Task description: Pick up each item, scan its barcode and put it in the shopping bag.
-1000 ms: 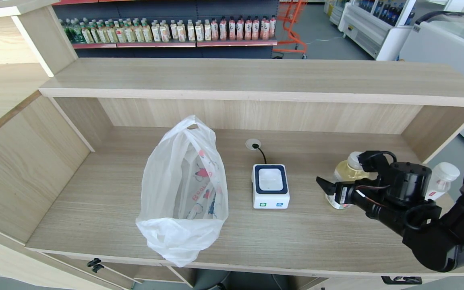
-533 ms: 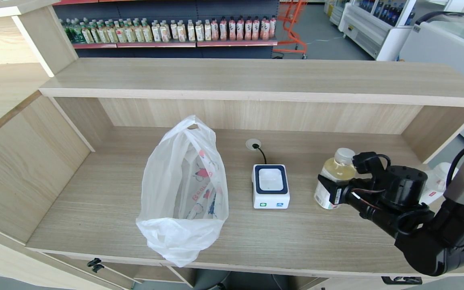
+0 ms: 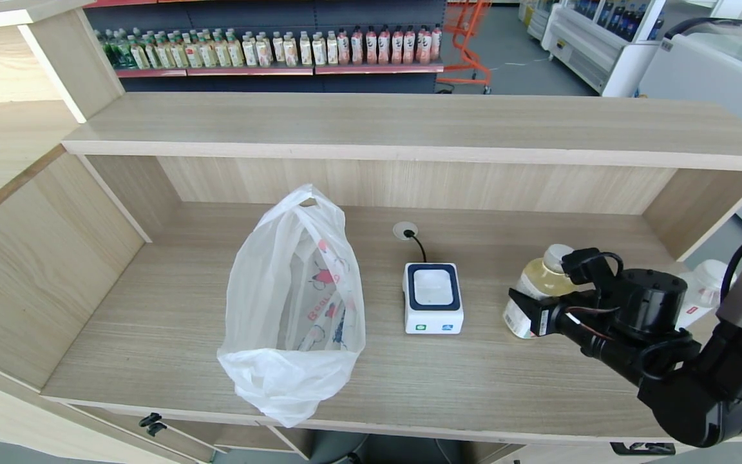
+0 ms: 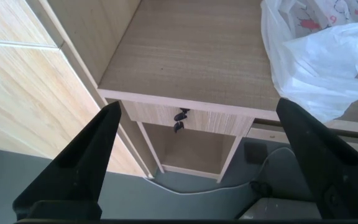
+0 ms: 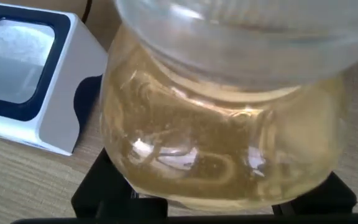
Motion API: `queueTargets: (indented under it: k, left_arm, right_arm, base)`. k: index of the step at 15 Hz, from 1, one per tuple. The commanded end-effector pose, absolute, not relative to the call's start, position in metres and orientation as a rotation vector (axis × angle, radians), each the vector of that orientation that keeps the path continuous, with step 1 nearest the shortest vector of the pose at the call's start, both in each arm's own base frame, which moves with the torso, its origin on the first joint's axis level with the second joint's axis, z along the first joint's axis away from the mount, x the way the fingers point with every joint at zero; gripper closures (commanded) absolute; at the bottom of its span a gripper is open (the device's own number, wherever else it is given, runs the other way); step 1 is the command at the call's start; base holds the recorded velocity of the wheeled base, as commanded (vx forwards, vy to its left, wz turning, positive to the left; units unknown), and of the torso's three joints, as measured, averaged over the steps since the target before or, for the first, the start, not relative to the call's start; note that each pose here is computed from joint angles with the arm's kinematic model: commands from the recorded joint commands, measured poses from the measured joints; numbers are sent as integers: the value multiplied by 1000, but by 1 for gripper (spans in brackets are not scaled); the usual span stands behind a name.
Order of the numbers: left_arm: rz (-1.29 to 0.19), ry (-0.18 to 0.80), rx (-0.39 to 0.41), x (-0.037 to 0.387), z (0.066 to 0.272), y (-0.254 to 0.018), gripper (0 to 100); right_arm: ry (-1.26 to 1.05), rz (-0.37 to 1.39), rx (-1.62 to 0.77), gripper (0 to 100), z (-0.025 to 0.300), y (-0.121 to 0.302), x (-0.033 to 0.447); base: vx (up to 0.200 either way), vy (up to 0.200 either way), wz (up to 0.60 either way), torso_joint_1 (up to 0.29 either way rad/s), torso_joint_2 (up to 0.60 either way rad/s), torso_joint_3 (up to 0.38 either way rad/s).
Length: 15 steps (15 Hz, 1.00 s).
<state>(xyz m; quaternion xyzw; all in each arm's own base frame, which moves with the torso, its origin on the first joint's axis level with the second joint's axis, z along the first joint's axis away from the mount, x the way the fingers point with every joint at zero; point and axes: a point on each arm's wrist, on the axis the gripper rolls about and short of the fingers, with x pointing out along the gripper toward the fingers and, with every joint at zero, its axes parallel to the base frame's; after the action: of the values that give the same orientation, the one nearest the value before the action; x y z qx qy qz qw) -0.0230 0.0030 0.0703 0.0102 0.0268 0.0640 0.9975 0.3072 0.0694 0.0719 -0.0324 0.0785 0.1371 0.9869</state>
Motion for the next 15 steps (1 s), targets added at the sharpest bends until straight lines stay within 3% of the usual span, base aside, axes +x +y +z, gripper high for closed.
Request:
queueTargets:
  k: [1, 4, 7, 11, 15]
  left_arm:
    - [128, 53, 20, -23, 70, 3, 0]
    - [128, 53, 22, -23, 70, 3, 0]
    - [128, 53, 20, -23, 70, 3, 0]
    - [130, 53, 20, -23, 70, 3, 0]
    - [128, 53, 20, -23, 70, 3, 0]
  right_arm:
    - [60, 335, -11, 100, 118, 61, 294]
    - [59, 497, 59, 100, 202, 29, 258]
    - [117, 811, 189, 100, 251, 23, 219]
    - [158, 1127, 205, 100, 247, 36, 196]
    - [234, 1253, 232, 100, 233, 58, 181]
  base:
    - [0, 0, 0, 0, 0, 0]
    - [0, 0, 0, 0, 0, 0]
    - [0, 0, 0, 0, 0, 0]
    - [0, 0, 0, 0, 0, 0]
    - [0, 0, 0, 0, 0, 0]
